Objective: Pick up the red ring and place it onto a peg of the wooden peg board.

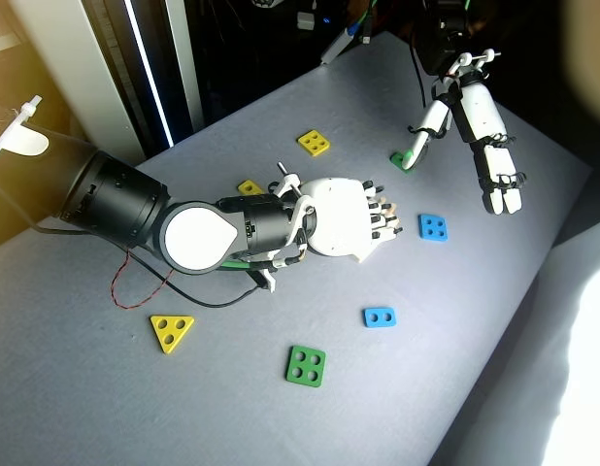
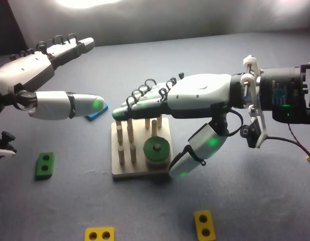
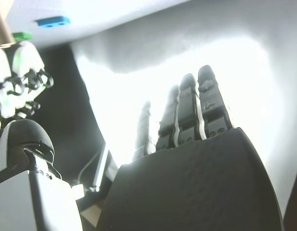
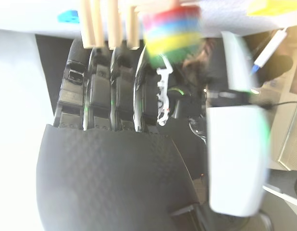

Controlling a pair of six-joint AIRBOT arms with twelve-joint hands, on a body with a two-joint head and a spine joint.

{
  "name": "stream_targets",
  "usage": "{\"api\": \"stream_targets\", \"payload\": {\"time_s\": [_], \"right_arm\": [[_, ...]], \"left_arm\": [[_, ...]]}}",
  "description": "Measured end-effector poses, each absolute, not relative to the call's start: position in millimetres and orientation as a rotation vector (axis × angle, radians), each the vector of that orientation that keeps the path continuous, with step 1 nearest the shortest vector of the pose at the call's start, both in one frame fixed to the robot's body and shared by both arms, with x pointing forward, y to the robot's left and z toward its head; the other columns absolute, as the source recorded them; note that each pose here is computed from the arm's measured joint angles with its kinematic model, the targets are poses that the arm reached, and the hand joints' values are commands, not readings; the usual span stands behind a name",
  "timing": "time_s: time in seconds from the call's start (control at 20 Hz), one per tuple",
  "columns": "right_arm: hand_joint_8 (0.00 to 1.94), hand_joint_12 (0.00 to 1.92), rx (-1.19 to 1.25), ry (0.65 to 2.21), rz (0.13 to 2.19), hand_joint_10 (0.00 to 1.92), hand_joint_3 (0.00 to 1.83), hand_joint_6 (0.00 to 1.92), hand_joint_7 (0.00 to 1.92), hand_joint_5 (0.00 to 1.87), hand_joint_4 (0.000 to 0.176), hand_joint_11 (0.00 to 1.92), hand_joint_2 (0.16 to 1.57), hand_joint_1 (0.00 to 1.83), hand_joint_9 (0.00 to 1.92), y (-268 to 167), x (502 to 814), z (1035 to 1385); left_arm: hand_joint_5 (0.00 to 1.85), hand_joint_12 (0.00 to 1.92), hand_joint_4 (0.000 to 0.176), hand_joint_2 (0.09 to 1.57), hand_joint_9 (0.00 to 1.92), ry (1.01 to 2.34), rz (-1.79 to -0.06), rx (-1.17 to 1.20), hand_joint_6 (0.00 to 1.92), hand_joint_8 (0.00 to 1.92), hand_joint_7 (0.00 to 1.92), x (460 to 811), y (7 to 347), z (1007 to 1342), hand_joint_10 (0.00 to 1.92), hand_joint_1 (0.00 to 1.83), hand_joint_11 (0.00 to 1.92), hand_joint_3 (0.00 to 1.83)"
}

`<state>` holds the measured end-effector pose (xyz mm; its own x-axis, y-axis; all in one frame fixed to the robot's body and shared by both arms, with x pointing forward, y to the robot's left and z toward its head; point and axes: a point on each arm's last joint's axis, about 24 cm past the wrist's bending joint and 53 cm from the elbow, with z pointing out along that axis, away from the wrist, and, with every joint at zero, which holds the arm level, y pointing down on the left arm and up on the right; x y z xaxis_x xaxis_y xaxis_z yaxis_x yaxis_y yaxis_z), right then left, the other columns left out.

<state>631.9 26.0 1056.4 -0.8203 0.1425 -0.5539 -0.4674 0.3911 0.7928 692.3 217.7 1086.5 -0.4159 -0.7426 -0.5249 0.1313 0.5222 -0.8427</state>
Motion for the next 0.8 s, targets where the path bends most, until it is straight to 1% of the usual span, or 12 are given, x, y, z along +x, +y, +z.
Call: {"api": "stream_targets", "payload": {"time_s": [0.1,0.15,0.25,0.3,0.35,0.45,0.5,0.55,0.6,0.65,0.75,0.8], "right_arm": [[0.00,0.00,-0.281,2.105,1.450,0.00,0.00,0.00,0.00,0.00,0.093,0.00,0.79,0.74,0.00,26,632,1056],[0.00,0.00,-0.284,2.105,1.449,0.00,0.00,0.00,0.00,0.00,0.120,0.00,0.78,0.75,0.00,26,631,1056],[0.00,0.00,-0.243,2.095,1.473,0.00,0.00,0.00,0.00,0.00,0.136,0.00,0.80,0.73,0.00,22,633,1059],[0.00,0.00,-0.211,2.083,1.485,0.00,0.00,0.00,0.00,0.00,0.111,0.00,0.79,0.77,0.00,16,635,1061],[0.00,0.00,-0.167,2.065,1.491,0.00,0.00,0.00,0.00,0.00,0.101,0.00,0.83,0.82,0.00,6,639,1065],[0.00,0.00,-0.058,2.010,1.456,0.00,0.00,0.00,0.00,0.00,0.101,0.00,0.78,0.83,0.00,-29,654,1075],[0.00,0.00,0.023,1.968,1.445,0.00,0.00,0.00,0.00,0.00,0.134,0.00,0.85,0.76,0.00,-50,663,1084],[0.00,0.00,0.110,1.913,1.428,0.00,0.01,0.00,0.00,0.00,0.147,0.00,0.86,0.65,0.00,-77,673,1095],[0.00,0.00,0.152,1.882,1.418,0.00,0.01,0.00,0.00,0.00,0.147,0.00,0.86,0.65,0.00,-91,678,1101],[0.00,0.00,0.194,1.845,1.417,0.00,0.03,0.00,0.00,0.00,0.104,0.00,0.90,0.55,0.00,-103,681,1109],[0.00,0.00,0.247,1.745,1.427,0.00,0.03,0.00,0.00,0.00,0.128,0.00,0.91,0.46,0.00,-127,680,1131],[0.00,0.00,0.253,1.688,1.438,0.00,0.04,0.00,0.00,0.00,0.105,0.00,0.94,0.37,0.00,-136,676,1146]], "left_arm": [[0.05,0.00,0.150,0.96,0.00,1.737,-1.065,-0.517,0.00,0.00,0.00,692,218,1087,0.00,0.42,0.00,0.00],[0.05,0.00,0.146,0.96,0.00,1.736,-1.064,-0.519,0.00,0.00,0.00,692,219,1086,0.00,0.42,0.00,0.00],[0.06,0.00,0.143,0.96,0.00,1.736,-1.057,-0.530,0.00,0.00,0.00,689,224,1083,0.00,0.41,0.00,0.00],[0.05,0.00,0.135,0.98,0.00,1.739,-1.049,-0.530,0.00,0.00,0.00,687,227,1083,0.00,0.41,0.00,0.01],[0.05,0.00,0.147,0.98,0.00,1.733,-1.045,-0.547,0.00,0.00,0.00,686,232,1084,0.00,0.41,0.00,0.01],[0.06,0.00,0.140,0.99,0.00,1.704,-1.040,-0.560,0.01,0.00,0.00,687,241,1093,0.00,0.43,0.00,0.01],[0.06,0.00,0.134,0.98,0.00,1.674,-1.050,-0.554,0.00,0.00,0.00,687,243,1102,0.00,0.43,0.00,0.00],[0.05,0.00,0.129,0.99,0.00,1.641,-1.068,-0.543,0.00,0.00,0.00,684,243,1113,0.00,0.42,0.00,0.01],[0.05,0.00,0.129,0.99,0.00,1.628,-1.077,-0.537,0.00,0.00,0.00,683,242,1118,0.00,0.42,0.00,0.01],[0.04,0.00,0.143,1.01,0.00,1.611,-1.091,-0.530,0.00,0.00,0.00,680,240,1124,0.00,0.43,0.00,0.01],[0.03,0.00,0.133,1.04,0.00,1.579,-1.115,-0.493,0.00,0.00,0.00,671,238,1139,0.00,0.45,0.00,0.02],[0.02,0.00,0.121,1.06,0.00,1.551,-1.121,-0.481,0.00,0.00,0.00,666,242,1149,0.00,0.47,0.00,0.03]]}}
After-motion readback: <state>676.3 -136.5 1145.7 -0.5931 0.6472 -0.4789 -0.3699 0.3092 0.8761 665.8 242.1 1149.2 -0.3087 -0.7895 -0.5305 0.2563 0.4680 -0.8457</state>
